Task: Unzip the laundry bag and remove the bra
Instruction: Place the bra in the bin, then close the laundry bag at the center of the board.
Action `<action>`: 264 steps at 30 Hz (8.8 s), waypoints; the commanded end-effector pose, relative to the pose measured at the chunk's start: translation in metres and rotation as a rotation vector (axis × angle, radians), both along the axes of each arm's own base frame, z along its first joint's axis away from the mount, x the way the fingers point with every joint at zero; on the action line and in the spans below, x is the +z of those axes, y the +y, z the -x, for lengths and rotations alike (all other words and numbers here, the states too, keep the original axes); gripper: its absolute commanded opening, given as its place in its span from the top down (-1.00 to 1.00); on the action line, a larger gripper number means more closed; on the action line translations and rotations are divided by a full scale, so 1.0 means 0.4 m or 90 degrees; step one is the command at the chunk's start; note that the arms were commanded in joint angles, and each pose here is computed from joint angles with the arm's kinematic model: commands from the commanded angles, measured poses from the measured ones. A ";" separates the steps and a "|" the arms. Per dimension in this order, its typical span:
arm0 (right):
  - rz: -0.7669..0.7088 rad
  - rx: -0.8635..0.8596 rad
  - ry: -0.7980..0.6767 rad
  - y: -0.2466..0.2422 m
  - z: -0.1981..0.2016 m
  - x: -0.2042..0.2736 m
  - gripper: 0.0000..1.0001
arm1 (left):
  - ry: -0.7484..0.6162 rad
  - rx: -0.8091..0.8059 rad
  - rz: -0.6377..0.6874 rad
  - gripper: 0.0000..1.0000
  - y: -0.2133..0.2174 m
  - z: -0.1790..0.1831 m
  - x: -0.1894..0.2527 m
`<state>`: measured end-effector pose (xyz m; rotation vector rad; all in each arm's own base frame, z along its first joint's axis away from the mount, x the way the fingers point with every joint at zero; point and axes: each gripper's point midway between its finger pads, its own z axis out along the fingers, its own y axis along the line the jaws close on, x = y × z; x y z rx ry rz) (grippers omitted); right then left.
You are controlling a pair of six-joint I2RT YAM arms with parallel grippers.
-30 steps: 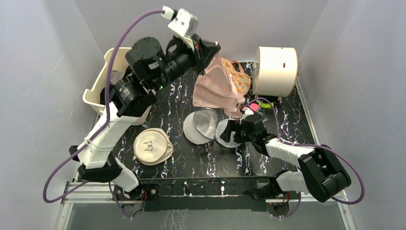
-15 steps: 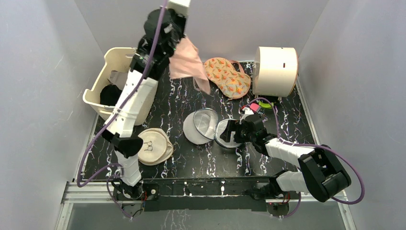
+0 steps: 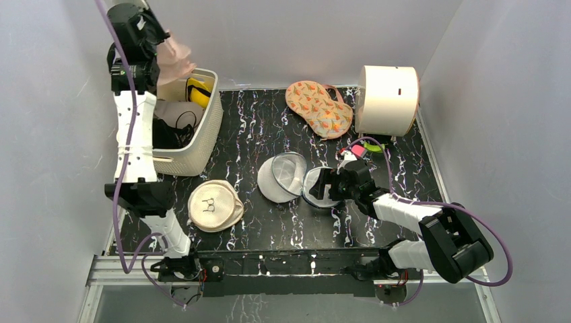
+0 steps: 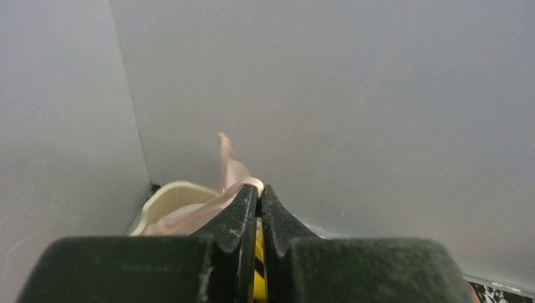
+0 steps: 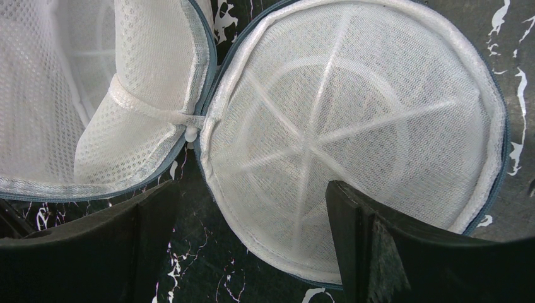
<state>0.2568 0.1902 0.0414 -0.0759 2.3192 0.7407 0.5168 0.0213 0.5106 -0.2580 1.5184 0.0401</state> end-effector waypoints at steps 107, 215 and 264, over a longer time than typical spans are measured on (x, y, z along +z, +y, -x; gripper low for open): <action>-0.120 -0.041 -0.524 -0.113 0.083 0.831 -0.96 | 0.295 -0.631 0.175 -0.93 -0.846 0.610 -0.652; -0.158 -0.119 -0.624 -0.213 0.185 0.989 -0.96 | 0.210 -0.615 0.434 1.00 -0.850 0.656 -0.683; -0.148 -0.014 -0.468 -0.081 0.086 0.816 -0.96 | 0.327 -0.198 0.380 0.20 -0.435 0.558 -0.947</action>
